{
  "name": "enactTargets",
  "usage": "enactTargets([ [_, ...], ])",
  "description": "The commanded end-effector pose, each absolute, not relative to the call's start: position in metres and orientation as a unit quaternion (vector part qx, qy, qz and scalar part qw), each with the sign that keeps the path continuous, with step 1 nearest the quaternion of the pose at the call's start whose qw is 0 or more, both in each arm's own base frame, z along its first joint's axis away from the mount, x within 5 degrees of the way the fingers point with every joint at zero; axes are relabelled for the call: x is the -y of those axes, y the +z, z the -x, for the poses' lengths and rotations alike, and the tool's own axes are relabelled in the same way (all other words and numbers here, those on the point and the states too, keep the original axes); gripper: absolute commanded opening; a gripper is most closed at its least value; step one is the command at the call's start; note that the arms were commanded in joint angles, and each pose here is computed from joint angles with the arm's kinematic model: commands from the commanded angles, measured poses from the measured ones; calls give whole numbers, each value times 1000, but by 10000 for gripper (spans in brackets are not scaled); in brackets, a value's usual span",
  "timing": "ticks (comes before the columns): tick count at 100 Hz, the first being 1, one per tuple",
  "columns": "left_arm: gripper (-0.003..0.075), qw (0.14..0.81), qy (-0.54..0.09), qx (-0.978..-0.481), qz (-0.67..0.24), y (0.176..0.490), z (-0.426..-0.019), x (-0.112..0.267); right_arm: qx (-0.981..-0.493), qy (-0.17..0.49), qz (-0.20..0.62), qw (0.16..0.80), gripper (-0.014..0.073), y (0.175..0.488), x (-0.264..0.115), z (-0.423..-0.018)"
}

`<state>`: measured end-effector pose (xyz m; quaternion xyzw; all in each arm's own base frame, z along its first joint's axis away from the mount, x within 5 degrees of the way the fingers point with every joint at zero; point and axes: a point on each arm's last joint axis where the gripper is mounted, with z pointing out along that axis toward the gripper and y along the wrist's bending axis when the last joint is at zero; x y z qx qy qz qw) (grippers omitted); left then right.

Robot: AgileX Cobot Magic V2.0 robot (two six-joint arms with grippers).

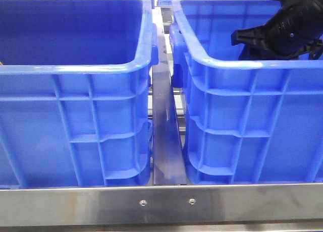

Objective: Pick red and yellow buttons and place in box
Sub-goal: 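Carry the red button with the right gripper into the empty crate, then open the right gripper to release the red button and withdraw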

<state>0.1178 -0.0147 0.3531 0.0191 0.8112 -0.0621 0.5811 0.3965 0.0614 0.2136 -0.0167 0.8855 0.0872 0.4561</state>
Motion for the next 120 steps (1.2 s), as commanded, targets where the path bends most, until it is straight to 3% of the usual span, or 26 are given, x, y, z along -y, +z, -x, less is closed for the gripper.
enactTargets([
  [1, -19, 619, -70, -782, -10, 367, -118, 14, -873, 102, 25, 477, 478, 235, -63, -393],
  [39, -19, 617, -70, -784, -10, 367, -118, 14, -840, 93, 18, 535, 479, 287, -55, -360],
  [71, -19, 617, -70, -784, -10, 367, -118, 14, -785, 73, -4, 615, 477, 341, -36, -270],
  [109, -19, 617, -70, -784, -10, 367, -118, 14, -720, 110, 12, 685, 475, 363, -27, -169],
  [120, -19, 617, -70, -784, -10, 367, -118, 14, -702, 115, 16, 703, 400, 364, -25, -148],
])
